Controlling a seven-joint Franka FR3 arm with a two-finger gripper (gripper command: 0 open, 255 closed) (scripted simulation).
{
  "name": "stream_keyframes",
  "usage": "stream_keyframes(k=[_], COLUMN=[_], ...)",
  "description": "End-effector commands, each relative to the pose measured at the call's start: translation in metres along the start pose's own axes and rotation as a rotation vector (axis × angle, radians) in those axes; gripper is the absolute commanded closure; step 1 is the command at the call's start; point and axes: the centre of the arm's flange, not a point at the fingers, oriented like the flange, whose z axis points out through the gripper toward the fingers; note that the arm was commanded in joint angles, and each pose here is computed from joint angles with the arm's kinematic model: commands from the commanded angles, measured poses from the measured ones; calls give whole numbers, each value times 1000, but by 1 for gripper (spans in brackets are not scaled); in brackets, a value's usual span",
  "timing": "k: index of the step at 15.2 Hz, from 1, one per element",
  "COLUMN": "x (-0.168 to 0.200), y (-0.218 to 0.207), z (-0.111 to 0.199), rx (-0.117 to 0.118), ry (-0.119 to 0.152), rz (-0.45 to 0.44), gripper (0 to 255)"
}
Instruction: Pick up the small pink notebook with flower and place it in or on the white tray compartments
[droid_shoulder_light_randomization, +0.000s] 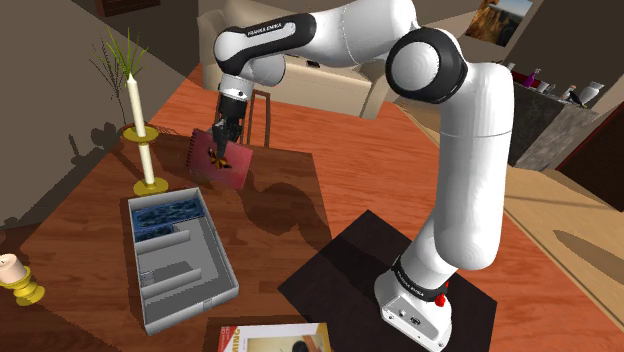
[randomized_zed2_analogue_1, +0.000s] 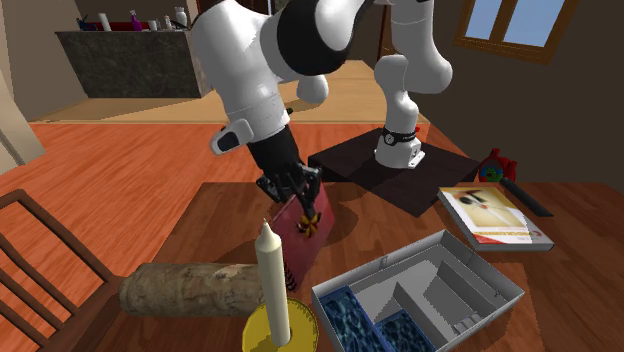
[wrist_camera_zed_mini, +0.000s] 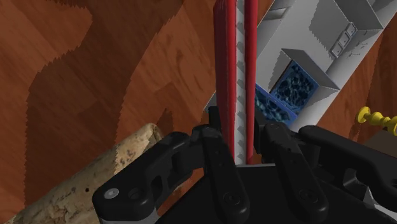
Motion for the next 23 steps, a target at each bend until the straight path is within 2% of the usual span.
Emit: stream_keyframes(k=[1, 5, 22, 23], x=[-1, -1, -41, -41], y=[-3, -9, -229, -227], z=[-10, -25, 31, 36], rx=[0, 0, 0, 0], ry=[0, 0, 0, 0], rz=[0, 0, 0, 0], gripper=[255, 255, 255, 255])
